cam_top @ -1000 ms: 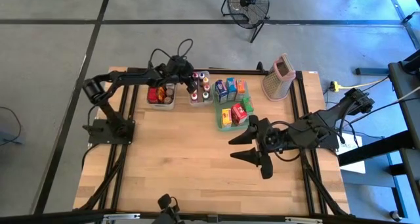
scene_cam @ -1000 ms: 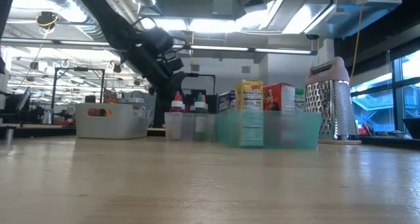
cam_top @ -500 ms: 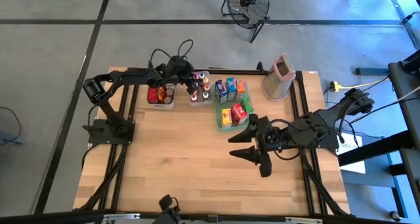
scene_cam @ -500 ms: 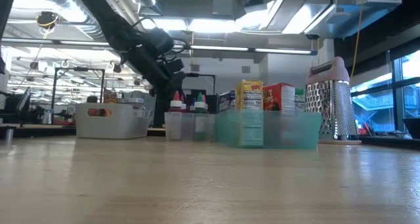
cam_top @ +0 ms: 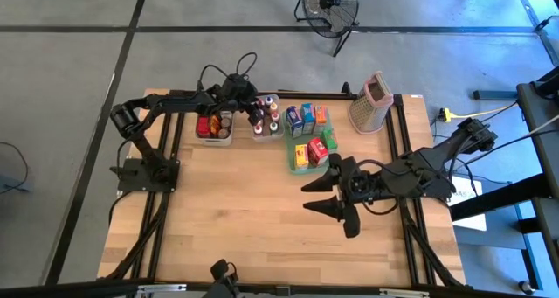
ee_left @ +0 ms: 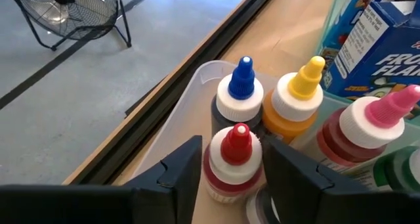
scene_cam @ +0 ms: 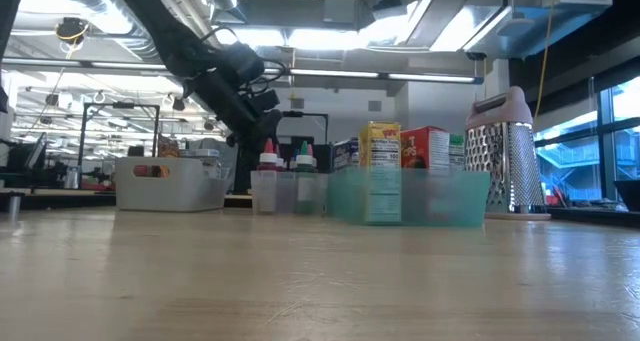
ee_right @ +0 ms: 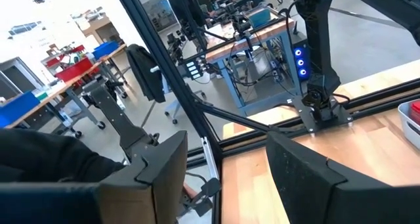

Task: Pick & Place Kitchen Items
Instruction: Return to Home Position

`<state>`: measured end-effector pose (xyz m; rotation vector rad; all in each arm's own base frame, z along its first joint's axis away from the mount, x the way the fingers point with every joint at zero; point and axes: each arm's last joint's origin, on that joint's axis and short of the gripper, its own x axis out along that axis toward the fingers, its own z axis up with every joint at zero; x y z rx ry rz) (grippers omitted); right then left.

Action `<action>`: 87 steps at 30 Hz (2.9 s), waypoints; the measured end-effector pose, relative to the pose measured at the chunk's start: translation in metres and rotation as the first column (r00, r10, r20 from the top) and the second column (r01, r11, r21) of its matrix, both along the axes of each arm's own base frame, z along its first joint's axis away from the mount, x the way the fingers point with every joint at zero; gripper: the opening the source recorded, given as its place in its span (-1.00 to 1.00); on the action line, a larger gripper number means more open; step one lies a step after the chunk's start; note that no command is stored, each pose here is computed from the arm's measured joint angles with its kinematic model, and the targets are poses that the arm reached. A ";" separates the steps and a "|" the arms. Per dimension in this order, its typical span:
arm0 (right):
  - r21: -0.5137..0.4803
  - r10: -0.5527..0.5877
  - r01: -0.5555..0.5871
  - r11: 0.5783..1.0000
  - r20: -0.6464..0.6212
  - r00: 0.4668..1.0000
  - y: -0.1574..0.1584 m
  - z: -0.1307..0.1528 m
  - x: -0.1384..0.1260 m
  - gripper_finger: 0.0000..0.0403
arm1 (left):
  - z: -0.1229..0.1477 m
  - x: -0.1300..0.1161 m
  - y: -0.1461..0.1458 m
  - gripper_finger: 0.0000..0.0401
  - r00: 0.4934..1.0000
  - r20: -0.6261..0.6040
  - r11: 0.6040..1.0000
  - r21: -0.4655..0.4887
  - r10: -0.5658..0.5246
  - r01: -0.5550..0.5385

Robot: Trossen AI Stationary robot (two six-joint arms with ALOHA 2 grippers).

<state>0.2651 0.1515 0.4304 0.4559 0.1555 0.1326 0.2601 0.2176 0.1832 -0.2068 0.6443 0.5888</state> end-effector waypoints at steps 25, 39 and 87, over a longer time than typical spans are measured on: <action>0.017 -0.001 0.001 1.000 -0.007 1.000 0.006 -0.006 0.008 0.05 | 0.122 -0.046 -0.031 0.27 0.974 0.225 0.958 0.271 0.033 -0.095; -0.143 -0.009 0.011 0.990 0.013 1.000 -0.002 -0.006 0.012 0.05 | 0.204 -0.129 -0.126 0.27 0.790 0.574 0.970 0.220 -0.216 0.106; -0.068 0.064 -0.060 0.996 0.059 0.996 -0.094 -0.135 -0.164 -0.99 | 0.096 -0.158 -0.230 -0.99 0.618 0.680 0.848 0.010 -0.394 0.530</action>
